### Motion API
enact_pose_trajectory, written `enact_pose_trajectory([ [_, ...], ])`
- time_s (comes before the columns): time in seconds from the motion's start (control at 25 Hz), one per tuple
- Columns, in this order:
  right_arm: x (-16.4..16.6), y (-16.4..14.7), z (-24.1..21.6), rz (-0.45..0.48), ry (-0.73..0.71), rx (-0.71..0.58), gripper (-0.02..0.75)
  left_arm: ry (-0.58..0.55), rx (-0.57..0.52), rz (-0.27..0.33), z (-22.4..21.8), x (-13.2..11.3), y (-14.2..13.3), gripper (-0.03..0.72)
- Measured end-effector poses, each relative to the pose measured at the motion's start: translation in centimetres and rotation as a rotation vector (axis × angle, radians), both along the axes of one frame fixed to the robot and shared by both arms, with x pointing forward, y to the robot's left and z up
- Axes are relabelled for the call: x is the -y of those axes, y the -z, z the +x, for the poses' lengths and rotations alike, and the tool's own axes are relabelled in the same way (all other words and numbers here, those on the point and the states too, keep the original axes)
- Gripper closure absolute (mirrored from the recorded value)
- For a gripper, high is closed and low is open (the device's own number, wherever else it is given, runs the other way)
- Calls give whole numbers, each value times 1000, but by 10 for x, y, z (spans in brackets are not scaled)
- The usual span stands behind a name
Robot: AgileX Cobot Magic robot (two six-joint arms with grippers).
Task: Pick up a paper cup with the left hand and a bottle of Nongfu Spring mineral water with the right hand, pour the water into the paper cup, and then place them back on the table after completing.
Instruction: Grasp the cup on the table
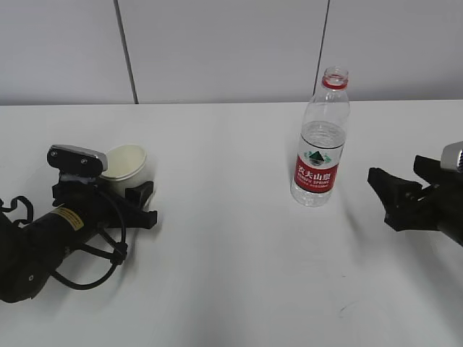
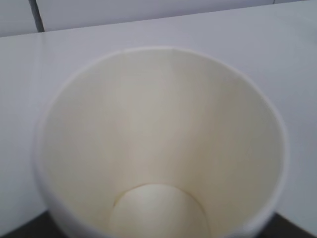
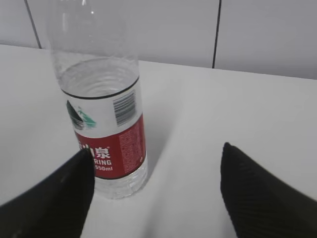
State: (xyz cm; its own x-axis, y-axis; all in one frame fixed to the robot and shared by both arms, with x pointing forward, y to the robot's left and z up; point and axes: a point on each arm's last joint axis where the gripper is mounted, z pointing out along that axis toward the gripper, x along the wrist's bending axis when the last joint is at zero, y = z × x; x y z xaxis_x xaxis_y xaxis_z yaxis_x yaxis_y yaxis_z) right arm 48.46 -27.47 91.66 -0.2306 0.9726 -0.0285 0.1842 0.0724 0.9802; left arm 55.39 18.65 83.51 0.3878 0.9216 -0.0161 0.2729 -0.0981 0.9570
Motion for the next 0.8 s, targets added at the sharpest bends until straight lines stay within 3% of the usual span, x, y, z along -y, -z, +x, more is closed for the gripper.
enact_pose_trajectory([
  [0.8, -8, -5, 7, 12, -90, 29, 133, 0, 1, 0, 0, 0, 0, 312],
])
